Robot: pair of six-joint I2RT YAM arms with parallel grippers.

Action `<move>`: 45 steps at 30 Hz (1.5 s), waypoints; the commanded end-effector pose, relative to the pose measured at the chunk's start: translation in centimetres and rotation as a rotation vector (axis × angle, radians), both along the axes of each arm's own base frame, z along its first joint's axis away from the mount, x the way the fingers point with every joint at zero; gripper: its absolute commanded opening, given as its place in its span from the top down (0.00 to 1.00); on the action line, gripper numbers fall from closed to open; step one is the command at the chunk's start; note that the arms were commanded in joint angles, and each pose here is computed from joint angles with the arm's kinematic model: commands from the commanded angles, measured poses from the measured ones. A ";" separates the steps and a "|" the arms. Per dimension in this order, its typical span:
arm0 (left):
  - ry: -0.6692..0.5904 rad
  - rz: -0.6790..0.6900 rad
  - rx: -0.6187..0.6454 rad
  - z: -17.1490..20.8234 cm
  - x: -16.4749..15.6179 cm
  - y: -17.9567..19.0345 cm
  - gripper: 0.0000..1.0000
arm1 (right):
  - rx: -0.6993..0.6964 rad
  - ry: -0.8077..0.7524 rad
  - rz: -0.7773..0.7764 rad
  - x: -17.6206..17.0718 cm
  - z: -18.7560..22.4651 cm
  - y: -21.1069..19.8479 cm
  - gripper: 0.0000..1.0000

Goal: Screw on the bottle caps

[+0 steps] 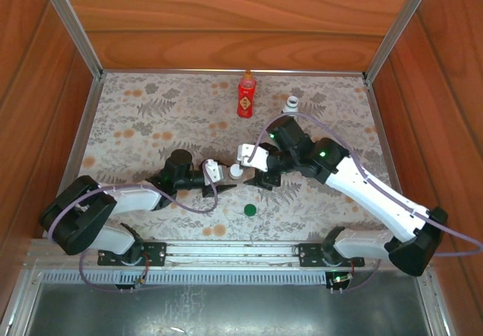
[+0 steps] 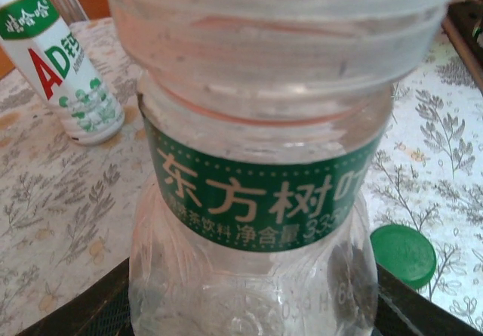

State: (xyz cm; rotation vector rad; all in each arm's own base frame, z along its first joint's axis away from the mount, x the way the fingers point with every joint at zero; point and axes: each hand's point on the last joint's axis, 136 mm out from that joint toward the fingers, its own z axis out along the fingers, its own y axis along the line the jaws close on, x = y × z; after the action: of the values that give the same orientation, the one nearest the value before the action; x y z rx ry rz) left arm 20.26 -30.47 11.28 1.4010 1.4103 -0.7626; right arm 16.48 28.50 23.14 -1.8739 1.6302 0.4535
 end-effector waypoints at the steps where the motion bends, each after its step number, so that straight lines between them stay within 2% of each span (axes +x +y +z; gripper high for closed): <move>1: -0.024 -0.012 0.047 -0.1 -0.2 0.1 0.42 | -0.115 -0.085 0.139 -0.3 -0.9 0.1 0.27; 9: -0.023 -0.025 0.044 0.2 -0.8 0.3 0.42 | -0.190 -0.068 0.212 -0.2 -2.0 1.7 0.34; 19: -0.027 -0.026 0.041 0.4 -0.8 0.3 0.42 | -0.188 -0.046 0.222 0.1 -2.8 3.0 0.39; 27: -0.033 -0.021 0.038 0.7 -0.9 0.5 0.42 | -0.187 -0.037 0.215 0.1 -3.1 3.2 0.53; 34: -0.040 -0.006 0.036 0.9 -0.7 0.5 0.42 | -0.188 -0.023 0.175 0.3 -3.2 3.0 0.60; 36: -0.053 0.016 0.037 1.2 -0.3 0.6 0.42 | -0.168 -0.010 0.102 0.8 -3.2 3.2 0.67; 39: -0.074 0.080 0.040 1.7 0.8 0.9 0.42 | -0.121 -0.007 -0.051 2.3 -3.0 3.5 0.67; 43: -0.119 0.135 0.024 3.2 1.8 1.3 0.42 | -0.015 0.068 -0.438 5.3 -2.6 3.5 0.70; 45: -0.139 0.150 0.015 3.9 2.0 1.4 0.42 | 0.001 0.115 -0.581 5.9 -3.1 2.8 0.71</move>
State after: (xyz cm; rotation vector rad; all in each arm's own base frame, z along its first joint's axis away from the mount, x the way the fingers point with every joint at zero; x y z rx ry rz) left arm 21.57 -28.42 11.61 1.3697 1.4955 -0.5734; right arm 19.55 31.93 19.84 -1.7132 1.9100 0.3535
